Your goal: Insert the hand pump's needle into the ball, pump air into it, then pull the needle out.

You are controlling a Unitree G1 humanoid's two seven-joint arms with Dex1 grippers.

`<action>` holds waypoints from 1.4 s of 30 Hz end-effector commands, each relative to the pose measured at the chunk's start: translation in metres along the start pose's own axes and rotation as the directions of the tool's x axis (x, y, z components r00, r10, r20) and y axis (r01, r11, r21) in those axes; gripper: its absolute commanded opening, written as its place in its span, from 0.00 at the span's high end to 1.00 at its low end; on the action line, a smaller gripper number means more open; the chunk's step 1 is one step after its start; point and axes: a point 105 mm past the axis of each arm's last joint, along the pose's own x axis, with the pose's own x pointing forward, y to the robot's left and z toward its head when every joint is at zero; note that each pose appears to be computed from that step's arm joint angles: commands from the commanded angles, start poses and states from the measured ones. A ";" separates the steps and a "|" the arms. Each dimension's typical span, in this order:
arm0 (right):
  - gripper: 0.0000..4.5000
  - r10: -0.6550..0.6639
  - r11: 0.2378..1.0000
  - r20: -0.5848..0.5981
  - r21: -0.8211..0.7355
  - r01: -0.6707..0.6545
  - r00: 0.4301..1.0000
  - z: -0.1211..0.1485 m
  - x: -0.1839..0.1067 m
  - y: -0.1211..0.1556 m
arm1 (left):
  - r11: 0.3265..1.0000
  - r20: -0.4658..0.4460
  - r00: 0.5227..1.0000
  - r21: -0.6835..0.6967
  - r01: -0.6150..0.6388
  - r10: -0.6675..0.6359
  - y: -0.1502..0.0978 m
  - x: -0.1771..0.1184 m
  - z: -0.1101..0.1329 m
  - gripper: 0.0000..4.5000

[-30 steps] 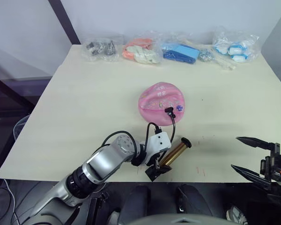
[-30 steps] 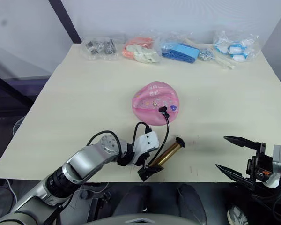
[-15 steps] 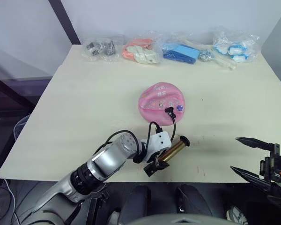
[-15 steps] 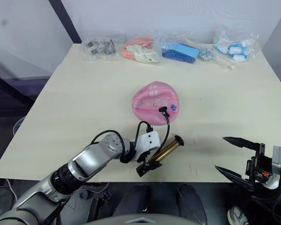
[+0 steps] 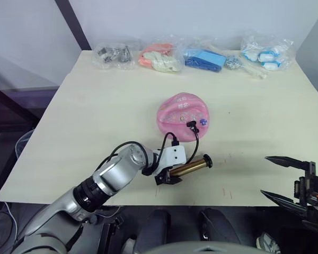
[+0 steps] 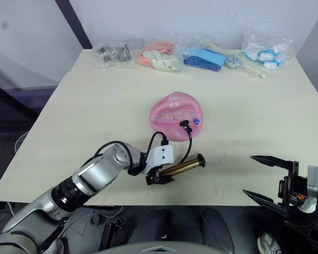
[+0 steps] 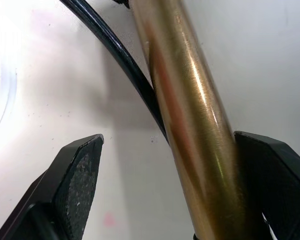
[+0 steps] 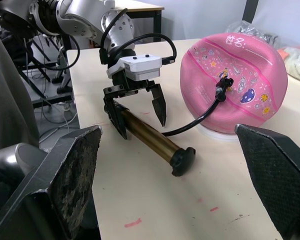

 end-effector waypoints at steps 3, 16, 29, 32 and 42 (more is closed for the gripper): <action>0.00 -0.005 0.999 0.013 -0.041 0.006 1.000 0.008 0.000 0.000 | 0.999 0.041 0.999 0.037 0.010 -0.011 0.001 -0.003 0.009 0.14; 0.00 -0.019 0.999 0.046 -0.035 0.021 0.999 0.014 0.010 0.000 | 0.999 0.172 0.985 0.052 -0.004 -0.005 0.018 -0.020 0.014 0.35; 0.00 -0.086 0.996 0.083 -0.002 0.086 0.993 0.019 0.021 0.000 | 0.997 0.257 0.964 0.054 0.063 -0.075 0.017 -0.027 0.019 0.35; 0.00 -0.088 0.996 0.071 0.000 0.088 0.994 0.017 0.018 0.003 | 0.996 0.306 0.947 0.037 0.087 -0.094 0.012 -0.027 0.031 0.35; 0.00 -0.093 0.996 0.064 -0.006 0.094 0.994 0.020 0.017 0.004 | 0.989 0.175 0.975 0.072 0.126 -0.137 -0.016 -0.021 0.028 0.01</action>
